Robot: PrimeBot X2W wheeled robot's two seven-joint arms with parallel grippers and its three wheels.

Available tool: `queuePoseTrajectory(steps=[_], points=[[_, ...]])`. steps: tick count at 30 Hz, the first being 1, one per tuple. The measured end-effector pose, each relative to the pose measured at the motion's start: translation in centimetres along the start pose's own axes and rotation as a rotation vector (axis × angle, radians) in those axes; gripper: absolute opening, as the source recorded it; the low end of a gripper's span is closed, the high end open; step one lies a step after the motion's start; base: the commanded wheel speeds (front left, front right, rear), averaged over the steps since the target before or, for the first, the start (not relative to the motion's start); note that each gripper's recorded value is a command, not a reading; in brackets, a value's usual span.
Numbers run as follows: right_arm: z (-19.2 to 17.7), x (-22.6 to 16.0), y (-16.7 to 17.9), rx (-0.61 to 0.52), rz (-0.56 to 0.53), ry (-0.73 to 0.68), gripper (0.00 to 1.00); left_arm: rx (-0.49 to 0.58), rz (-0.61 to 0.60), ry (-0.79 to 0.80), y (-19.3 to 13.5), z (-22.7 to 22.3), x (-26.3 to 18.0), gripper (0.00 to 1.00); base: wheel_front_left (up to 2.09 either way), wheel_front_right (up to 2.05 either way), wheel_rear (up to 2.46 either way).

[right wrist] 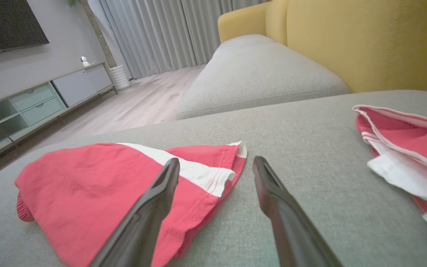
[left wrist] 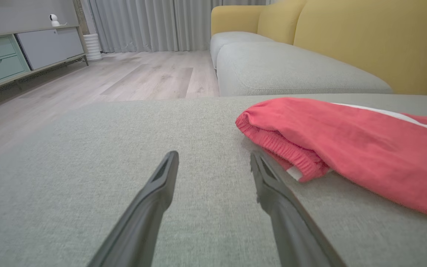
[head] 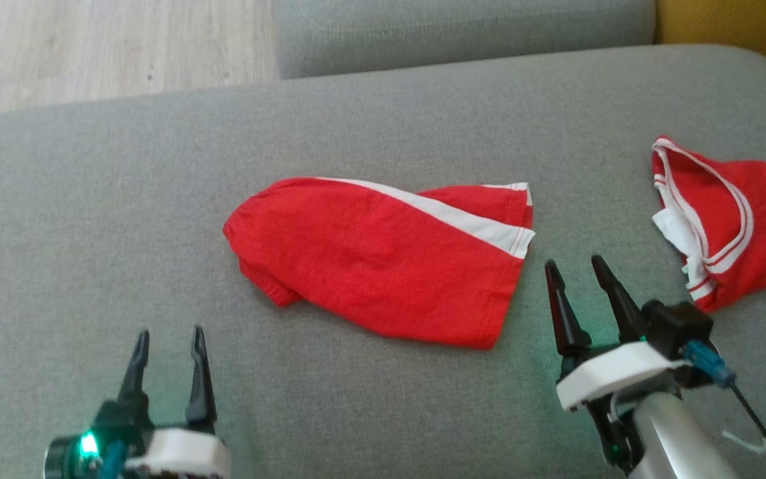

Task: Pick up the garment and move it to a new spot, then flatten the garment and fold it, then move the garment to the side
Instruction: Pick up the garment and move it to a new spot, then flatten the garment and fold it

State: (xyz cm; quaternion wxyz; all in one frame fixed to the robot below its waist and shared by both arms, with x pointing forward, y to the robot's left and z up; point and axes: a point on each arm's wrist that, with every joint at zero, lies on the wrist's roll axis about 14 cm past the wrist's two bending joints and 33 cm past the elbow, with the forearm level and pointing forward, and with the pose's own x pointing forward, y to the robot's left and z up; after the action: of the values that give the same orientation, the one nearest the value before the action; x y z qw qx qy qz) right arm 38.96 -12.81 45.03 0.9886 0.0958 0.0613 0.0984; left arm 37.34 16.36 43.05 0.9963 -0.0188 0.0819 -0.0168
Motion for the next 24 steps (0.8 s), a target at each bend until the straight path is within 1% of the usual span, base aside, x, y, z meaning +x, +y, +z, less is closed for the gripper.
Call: queuePoseTrajectory(steps=[9, 14, 19, 24], points=[[-1.0, -2.6, -1.9, 0.025, -0.080, 0.017, 1.00, 0.033, -0.001, 0.057, 0.0, -2.2, -3.3, 1.00, 0.00, 0.00, 0.00], [-1.7, -2.8, -2.0, 0.030, -0.084, 0.039, 1.00, 0.039, 0.002, 0.063, 0.1, -2.4, -3.6, 1.00, 0.00, 0.00, 0.00], [-2.8, -1.9, -1.4, 0.061, -0.066, 0.074, 1.00, 0.035, -0.005, 0.077, -0.2, -2.8, -3.4, 1.00, 0.00, 0.00, 0.00], [-3.2, 1.1, -0.2, 0.060, -0.019, 0.098, 1.00, 0.031, -0.002, 0.060, -0.1, -2.2, -2.4, 1.00, 0.00, 0.00, 0.00]])
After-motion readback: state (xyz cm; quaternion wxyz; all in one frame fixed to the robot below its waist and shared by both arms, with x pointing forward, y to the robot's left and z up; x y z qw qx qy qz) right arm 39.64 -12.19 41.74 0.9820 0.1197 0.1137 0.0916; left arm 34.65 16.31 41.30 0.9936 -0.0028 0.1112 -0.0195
